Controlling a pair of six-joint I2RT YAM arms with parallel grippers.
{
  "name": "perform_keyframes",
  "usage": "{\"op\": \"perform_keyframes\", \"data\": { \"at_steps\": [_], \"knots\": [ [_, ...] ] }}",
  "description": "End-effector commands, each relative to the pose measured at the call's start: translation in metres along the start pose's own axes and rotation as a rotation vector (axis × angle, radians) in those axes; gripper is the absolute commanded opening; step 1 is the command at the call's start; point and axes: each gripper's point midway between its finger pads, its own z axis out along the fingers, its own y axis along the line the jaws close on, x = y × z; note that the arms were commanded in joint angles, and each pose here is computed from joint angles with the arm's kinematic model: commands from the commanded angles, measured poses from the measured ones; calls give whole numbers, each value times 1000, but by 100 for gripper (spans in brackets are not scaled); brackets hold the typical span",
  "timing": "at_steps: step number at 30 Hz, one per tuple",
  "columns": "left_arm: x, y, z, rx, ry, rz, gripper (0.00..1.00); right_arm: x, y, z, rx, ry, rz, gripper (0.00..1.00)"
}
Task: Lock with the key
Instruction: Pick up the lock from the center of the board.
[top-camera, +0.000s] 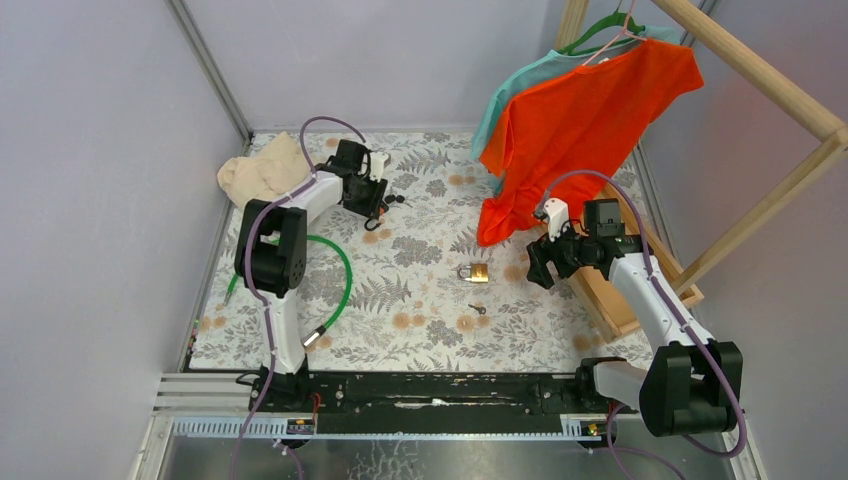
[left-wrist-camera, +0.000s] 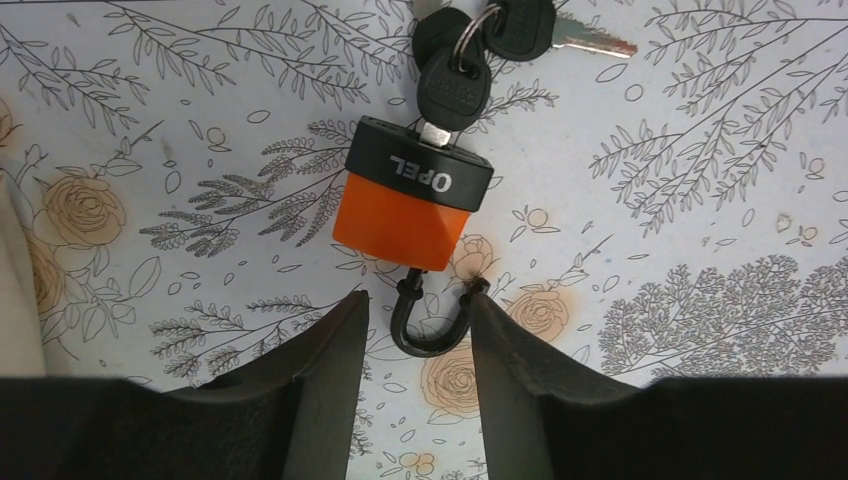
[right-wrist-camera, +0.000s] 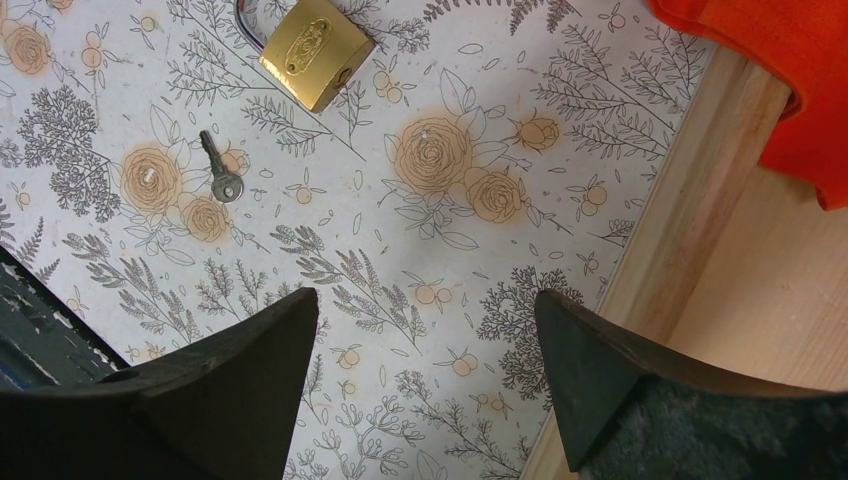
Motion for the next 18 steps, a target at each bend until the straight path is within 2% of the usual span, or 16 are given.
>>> {"op": "perform_keyframes", "data": {
  "at_steps": [1,18],
  "knots": [
    [11,12,4,-23,32,10,47,-3,2,-2,-14,-12,-14,86],
    [41,11,18,-8,112,27,30,0,3,-3,-10,-7,-28,86]
  ]
}}
